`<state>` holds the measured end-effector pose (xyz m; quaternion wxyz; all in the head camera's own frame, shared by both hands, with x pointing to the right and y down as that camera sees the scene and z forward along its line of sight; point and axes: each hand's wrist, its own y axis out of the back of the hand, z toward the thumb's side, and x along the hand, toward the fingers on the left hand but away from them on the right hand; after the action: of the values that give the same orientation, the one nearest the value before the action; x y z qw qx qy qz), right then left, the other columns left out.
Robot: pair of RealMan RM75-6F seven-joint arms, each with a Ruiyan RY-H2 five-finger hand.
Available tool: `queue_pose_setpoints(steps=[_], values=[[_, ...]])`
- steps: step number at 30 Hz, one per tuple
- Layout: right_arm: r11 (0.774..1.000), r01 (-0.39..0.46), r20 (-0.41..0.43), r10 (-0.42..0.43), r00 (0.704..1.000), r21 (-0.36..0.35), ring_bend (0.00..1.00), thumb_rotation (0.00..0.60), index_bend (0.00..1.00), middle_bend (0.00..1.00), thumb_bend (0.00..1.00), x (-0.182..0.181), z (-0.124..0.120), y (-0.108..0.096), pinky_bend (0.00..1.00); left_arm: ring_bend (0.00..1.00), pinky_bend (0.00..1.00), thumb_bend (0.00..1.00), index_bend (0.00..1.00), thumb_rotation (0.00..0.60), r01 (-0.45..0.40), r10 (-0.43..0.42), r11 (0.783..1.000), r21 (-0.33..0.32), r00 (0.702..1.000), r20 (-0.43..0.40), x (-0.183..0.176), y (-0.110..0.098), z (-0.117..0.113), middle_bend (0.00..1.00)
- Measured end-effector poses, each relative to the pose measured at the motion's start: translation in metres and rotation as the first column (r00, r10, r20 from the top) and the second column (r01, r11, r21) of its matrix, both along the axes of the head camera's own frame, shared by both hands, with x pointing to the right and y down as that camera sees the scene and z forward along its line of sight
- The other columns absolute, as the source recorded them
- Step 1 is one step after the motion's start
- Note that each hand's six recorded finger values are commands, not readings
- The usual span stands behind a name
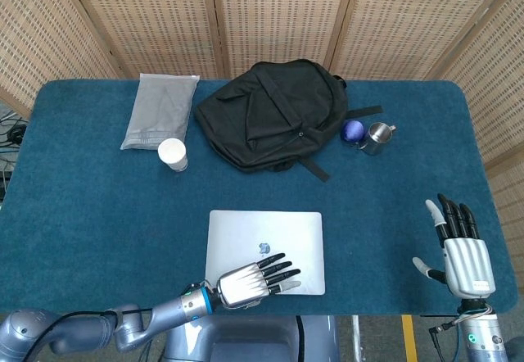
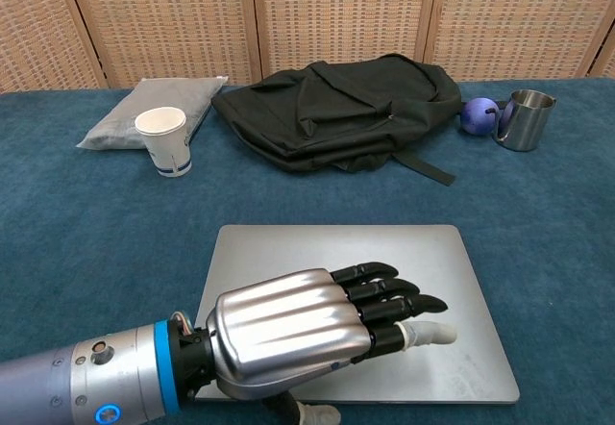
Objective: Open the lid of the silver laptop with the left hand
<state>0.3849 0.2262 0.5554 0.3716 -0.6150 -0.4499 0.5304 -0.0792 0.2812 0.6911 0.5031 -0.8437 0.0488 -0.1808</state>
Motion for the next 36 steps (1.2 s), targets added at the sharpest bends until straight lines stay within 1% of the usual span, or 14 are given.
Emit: queue_pose_setpoints(steps=[8,16,19,25,33,36], values=[[1.0,-0.009,0.008,0.009,1.0,0.0,0.0,0.6,0.0,0.0,0.0,0.003,-0.001,-0.001,0.0,0.0,0.0,0.3,0.0,0.6,0.033,-0.033,0.999,0.006,0.999,0.021,0.01,-0.007,0.009,0.0],[1.0,-0.017,0.017,0.017,1.0,0.001,0.0,0.6,0.0,0.0,0.0,0.005,-0.003,-0.002,0.0,0.0,0.0,0.3,0.0,0.6,0.039,-0.038,0.999,-0.012,0.999,0.02,0.02,-0.001,0.012,0.0],[1.0,-0.019,0.019,0.019,1.0,0.0,0.0,0.6,0.0,0.0,0.0,0.006,-0.003,-0.003,0.0,0.0,0.0,0.3,0.0,0.6,0.04,-0.04,0.999,-0.009,0.999,0.018,0.022,-0.001,0.013,0.0],[1.0,-0.023,0.021,0.023,1.0,-0.002,0.0,0.6,0.0,0.0,0.0,0.008,-0.003,-0.003,0.0,0.0,0.0,0.35,0.0,0.6,0.051,-0.051,0.999,-0.001,0.999,0.014,0.026,-0.003,0.014,0.0],[1.0,-0.027,0.026,0.027,0.999,-0.004,0.0,0.6,0.0,0.0,0.0,0.009,-0.003,-0.004,0.0,0.0,0.0,0.39,0.0,0.6,0.057,-0.058,0.998,0.012,0.998,0.022,0.025,-0.006,0.015,0.0],[1.0,-0.03,0.031,0.03,0.999,-0.004,0.0,0.6,0.0,0.0,0.0,0.01,-0.003,-0.005,0.0,0.0,0.0,0.42,0.0,0.6,0.068,-0.069,0.997,0.022,0.997,0.022,0.025,-0.009,0.015,0.0]])
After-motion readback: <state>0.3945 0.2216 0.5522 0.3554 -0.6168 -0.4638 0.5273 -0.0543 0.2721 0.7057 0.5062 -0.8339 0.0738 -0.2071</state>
